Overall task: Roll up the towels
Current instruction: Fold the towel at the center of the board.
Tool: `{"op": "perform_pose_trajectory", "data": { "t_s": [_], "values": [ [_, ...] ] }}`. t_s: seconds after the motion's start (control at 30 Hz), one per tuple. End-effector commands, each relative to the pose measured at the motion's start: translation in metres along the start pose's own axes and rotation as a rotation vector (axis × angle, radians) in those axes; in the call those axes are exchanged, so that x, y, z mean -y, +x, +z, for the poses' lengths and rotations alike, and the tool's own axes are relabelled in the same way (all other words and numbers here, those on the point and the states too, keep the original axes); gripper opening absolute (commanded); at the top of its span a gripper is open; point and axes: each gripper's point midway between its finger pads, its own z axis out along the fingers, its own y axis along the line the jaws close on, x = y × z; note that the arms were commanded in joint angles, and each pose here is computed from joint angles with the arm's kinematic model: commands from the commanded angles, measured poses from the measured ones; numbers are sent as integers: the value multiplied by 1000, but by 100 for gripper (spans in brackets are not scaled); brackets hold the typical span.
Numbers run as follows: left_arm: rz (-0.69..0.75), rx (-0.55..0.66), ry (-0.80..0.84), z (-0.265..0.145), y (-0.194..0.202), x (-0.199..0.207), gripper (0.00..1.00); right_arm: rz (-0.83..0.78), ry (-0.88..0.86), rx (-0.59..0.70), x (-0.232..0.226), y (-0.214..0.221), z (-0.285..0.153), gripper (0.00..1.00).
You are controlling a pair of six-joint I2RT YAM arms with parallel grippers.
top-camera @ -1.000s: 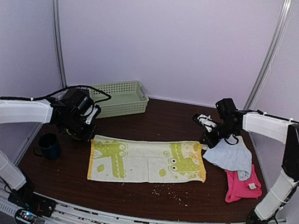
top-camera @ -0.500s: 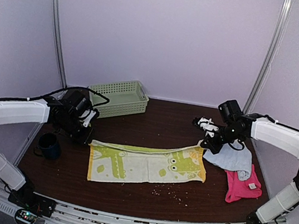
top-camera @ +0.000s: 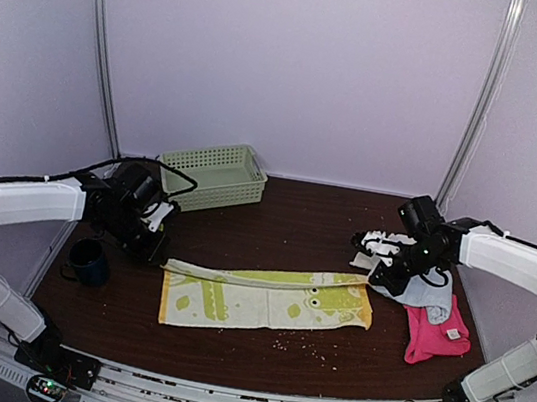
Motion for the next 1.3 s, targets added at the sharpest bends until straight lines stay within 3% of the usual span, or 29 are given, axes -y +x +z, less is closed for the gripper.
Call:
{"op": "perform_pose_trajectory", "data": {
  "t_s": [0.0,0.53,1.27],
  "values": [
    [-1,-37,43,-1,11,4,0,-25,2,3,-6,3,-12,0],
    [1,-113,115,0,43,17,0,-98,-92,-61,-43,33,-6,0],
    [56,-264,147,21,83,32,0,-142,-68,-178,-44,68,17,0]
  ]
}}
